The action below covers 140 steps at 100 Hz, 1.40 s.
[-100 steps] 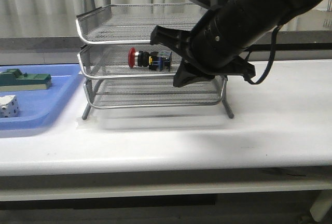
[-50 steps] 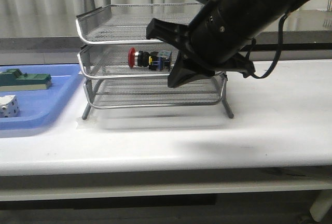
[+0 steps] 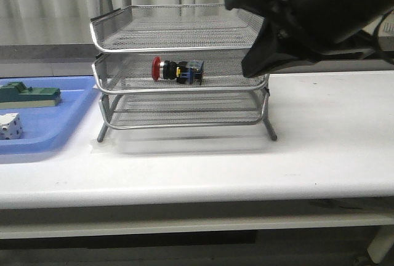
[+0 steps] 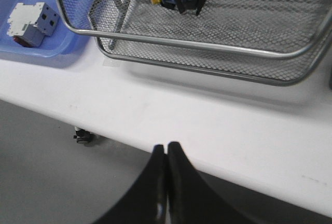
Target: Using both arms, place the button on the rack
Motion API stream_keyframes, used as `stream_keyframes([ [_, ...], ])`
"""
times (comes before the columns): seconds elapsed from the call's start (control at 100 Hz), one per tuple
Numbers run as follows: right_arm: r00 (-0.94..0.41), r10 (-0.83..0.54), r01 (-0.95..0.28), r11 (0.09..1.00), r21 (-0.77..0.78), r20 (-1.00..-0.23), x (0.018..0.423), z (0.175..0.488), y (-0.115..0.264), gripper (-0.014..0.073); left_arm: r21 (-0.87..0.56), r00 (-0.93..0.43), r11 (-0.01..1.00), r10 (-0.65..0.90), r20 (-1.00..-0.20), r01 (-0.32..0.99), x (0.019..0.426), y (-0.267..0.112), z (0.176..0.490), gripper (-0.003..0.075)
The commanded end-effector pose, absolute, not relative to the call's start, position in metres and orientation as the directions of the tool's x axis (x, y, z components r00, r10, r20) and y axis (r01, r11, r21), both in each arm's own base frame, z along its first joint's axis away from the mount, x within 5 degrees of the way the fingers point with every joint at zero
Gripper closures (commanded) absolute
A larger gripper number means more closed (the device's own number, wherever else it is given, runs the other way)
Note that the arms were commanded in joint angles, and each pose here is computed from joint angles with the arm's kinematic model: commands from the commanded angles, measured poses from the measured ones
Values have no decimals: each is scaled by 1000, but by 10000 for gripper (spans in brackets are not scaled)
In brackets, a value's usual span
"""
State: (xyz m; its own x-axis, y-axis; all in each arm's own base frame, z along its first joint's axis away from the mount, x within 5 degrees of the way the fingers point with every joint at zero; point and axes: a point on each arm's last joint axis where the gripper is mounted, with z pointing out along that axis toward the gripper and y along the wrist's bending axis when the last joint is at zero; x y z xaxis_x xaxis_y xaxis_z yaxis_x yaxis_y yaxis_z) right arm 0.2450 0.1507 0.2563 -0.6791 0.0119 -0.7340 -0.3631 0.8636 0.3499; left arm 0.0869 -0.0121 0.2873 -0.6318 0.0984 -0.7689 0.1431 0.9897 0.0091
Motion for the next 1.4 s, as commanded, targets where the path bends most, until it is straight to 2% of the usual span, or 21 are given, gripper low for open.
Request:
stream_keyframes([
  [0.0, -577, 45, -383, 867, 319, -815, 235, 280, 140, 655, -10, -566, 991, 69, -822, 135, 91, -13, 300, 741],
  [0.18, -470, -39, -422, 888, 186, -882, 214, 286, 117, 655, -10, -566, 991, 69, -822, 135, 91, -13, 300, 741],
  [0.7, -383, -22, -444, 881, 163, -923, 172, 323, 84, 655, -10, -566, 991, 69, -822, 135, 91, -13, 300, 741],
  [1.39, -340, -2, -430, 890, 154, -941, 172, 328, 81, 655, -10, -566, 991, 69, -822, 135, 91, -13, 300, 741],
])
